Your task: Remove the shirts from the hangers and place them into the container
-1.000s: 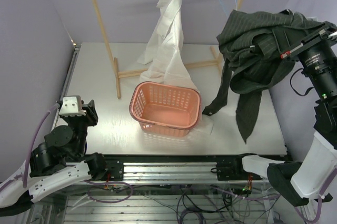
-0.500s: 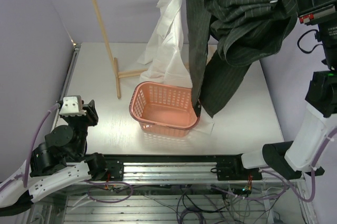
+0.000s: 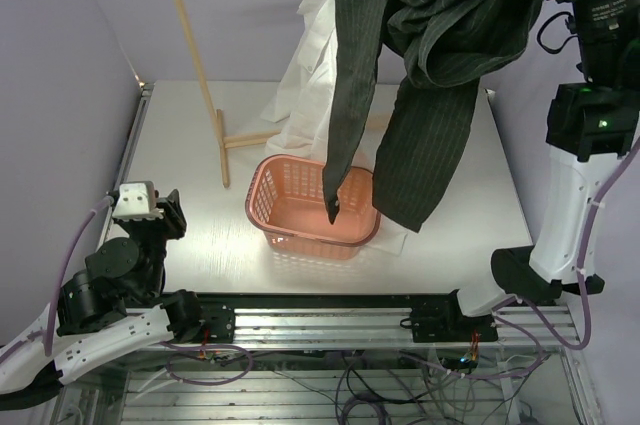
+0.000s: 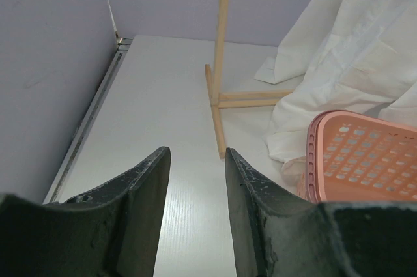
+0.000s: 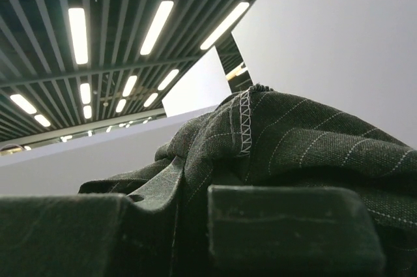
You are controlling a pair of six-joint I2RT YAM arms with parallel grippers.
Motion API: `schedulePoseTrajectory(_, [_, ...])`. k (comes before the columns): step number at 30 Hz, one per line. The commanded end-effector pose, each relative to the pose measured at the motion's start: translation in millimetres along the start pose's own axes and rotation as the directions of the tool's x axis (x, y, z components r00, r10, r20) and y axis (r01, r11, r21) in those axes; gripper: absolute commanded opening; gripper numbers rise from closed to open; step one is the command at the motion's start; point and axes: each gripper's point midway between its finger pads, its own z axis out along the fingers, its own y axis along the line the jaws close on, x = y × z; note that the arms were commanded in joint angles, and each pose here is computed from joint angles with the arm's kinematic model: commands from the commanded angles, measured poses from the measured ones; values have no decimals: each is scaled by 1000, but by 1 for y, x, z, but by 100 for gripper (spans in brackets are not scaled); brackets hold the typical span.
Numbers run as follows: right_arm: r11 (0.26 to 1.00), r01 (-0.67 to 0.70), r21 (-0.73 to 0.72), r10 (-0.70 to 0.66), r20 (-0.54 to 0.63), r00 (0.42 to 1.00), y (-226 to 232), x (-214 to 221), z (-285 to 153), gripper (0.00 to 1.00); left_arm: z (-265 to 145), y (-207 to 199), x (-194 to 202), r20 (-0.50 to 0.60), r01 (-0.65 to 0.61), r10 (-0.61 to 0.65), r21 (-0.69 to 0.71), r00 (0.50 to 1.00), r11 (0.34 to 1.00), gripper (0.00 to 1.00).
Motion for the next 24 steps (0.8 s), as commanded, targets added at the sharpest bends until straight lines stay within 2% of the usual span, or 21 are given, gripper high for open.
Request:
schedulePoseTrajectory(1, [997,6,-78,-5,10,1000,18,-4,-3,0,1,2,-1,0,4,-4,-27,1000,1000,51])
schedulePoseTrajectory(13, [988,-75,-138,68,-57,996,3,23,9,0,3,-3,1,-12,-23,23,-31,1000,999,50])
schedulePoseTrajectory(18, [985,-108,-134,90,-136,987,7,85,24,0,4,-3,1,-16,-30,30,-37,999,999,50])
schedulePoseTrajectory(24, [989,-121,-88,95,-257,962,-11,162,26,0,4,-3,0,-22,-34,33,-55,999,998,49])
